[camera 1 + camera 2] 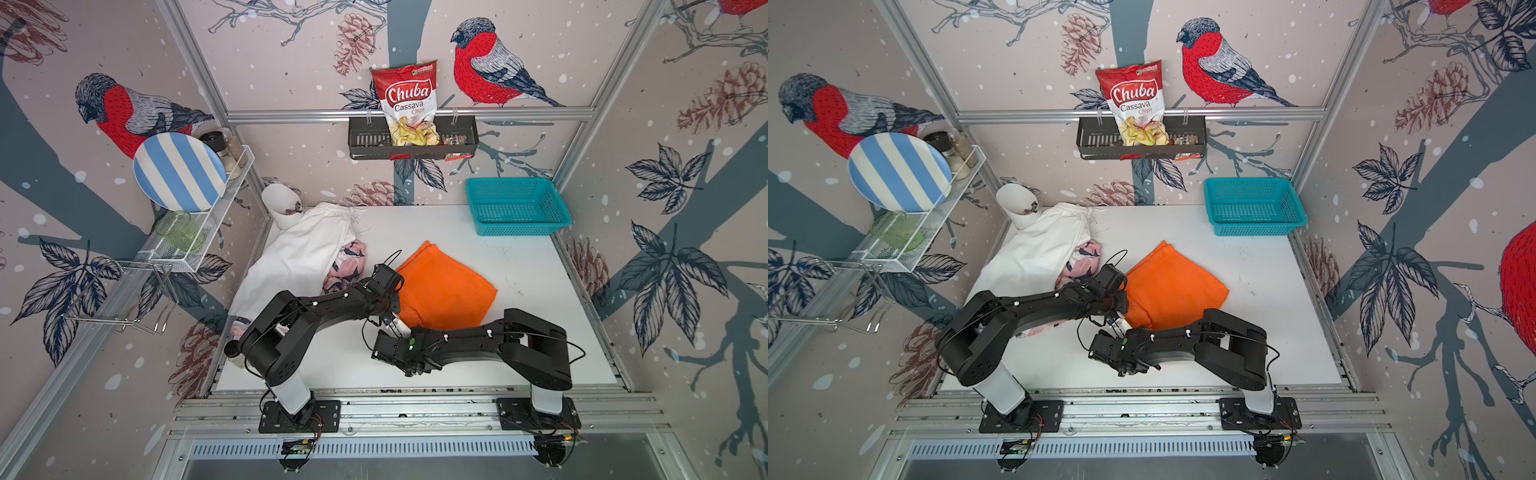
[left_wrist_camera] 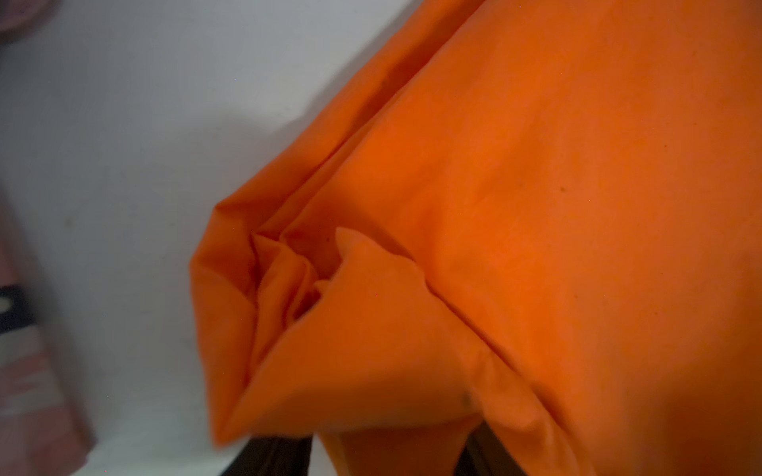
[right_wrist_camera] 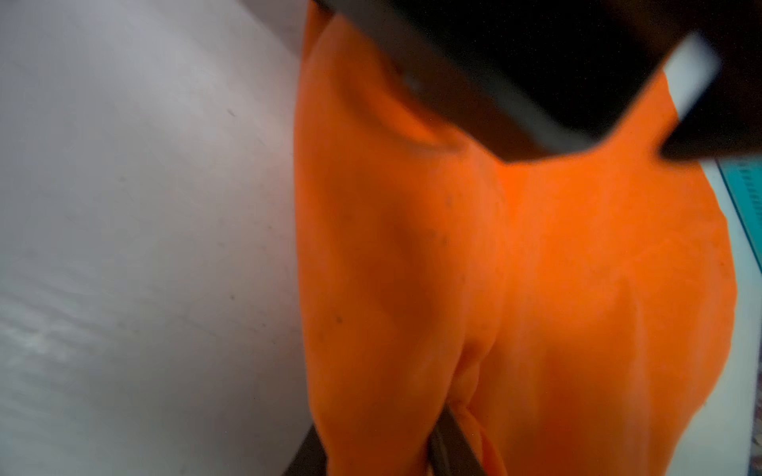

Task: Roll up the shorts
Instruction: Roll the shorts at the center of the board.

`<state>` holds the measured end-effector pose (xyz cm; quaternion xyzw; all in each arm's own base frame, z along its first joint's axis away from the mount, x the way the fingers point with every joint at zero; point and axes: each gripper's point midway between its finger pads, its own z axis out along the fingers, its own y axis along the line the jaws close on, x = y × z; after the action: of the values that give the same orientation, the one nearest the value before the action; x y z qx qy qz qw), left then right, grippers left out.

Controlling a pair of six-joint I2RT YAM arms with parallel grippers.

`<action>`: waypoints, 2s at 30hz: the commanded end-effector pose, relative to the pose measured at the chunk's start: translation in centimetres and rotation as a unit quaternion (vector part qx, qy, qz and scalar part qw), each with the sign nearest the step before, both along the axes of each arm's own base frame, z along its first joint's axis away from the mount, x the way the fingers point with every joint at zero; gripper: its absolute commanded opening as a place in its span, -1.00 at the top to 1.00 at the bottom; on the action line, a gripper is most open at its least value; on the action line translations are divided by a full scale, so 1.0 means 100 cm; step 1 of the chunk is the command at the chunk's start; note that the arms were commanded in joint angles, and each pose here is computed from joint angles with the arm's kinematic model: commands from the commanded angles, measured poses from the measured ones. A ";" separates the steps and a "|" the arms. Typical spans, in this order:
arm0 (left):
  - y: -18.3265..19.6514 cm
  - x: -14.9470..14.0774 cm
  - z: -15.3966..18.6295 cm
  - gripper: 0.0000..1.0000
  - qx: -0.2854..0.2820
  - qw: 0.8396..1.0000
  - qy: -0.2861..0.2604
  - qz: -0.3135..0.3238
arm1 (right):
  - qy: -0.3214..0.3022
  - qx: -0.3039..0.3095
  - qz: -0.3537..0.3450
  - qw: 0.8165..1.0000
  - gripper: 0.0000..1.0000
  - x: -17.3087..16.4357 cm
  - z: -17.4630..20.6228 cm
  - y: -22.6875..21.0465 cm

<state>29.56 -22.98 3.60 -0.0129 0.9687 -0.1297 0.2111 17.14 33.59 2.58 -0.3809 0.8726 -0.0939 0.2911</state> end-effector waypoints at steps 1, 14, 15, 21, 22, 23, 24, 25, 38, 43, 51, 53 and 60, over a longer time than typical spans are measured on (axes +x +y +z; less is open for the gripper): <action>0.027 -0.022 0.006 -0.10 0.028 0.999 0.028 0.015 | 0.103 0.080 0.024 0.991 0.57 -0.024 -0.009 0.026; 0.060 -0.033 0.081 -0.32 -0.021 0.997 -0.049 0.058 | 0.340 0.367 0.041 0.865 0.59 -0.037 0.033 0.044; 0.055 -0.034 0.081 -0.33 -0.026 0.997 -0.047 0.054 | 0.352 0.374 0.034 0.857 0.59 -0.035 0.030 0.041; 0.035 -0.036 0.072 -0.33 -0.038 0.998 -0.031 0.038 | 0.388 0.395 -0.011 0.833 0.59 -0.024 0.008 0.019; 0.032 -0.036 0.069 -0.33 -0.038 0.998 -0.028 0.037 | 0.394 0.395 -0.017 0.830 0.59 -0.024 0.004 0.016; 0.030 -0.036 0.067 -0.33 -0.037 0.998 -0.024 0.035 | 0.399 0.397 -0.020 0.826 0.59 -0.025 0.002 0.014; 0.029 -0.035 0.063 -0.34 -0.033 0.999 -0.020 0.035 | 0.405 0.398 -0.021 0.823 0.58 -0.027 0.001 0.013; 0.029 -0.035 0.060 -0.33 -0.029 0.999 -0.017 0.037 | 0.407 0.398 -0.023 0.822 0.58 -0.027 0.000 0.011; 0.038 -0.092 0.028 0.05 -0.063 0.997 0.032 0.035 | 0.339 0.409 -0.084 0.843 0.62 0.013 0.015 -0.005; 0.014 -0.099 0.000 0.42 -0.074 0.995 0.060 0.002 | 0.324 0.425 -0.084 0.841 0.62 0.022 0.034 -0.001; -0.018 -0.087 -0.025 0.44 -0.077 0.994 0.073 -0.036 | 0.310 0.428 -0.060 0.847 0.66 0.015 0.064 0.012; -0.021 -0.087 -0.030 0.44 -0.077 0.993 0.077 -0.038 | 0.316 0.437 -0.056 0.840 0.66 0.011 0.072 0.018; -0.019 -0.089 -0.039 0.47 -0.063 0.995 0.077 -0.031 | 0.365 0.518 -0.097 0.768 0.73 -0.003 0.079 0.024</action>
<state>22.53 -26.17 1.71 -0.0070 0.9581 -0.2307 0.1698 17.77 34.76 8.95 -0.1291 0.8867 0.4261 0.1243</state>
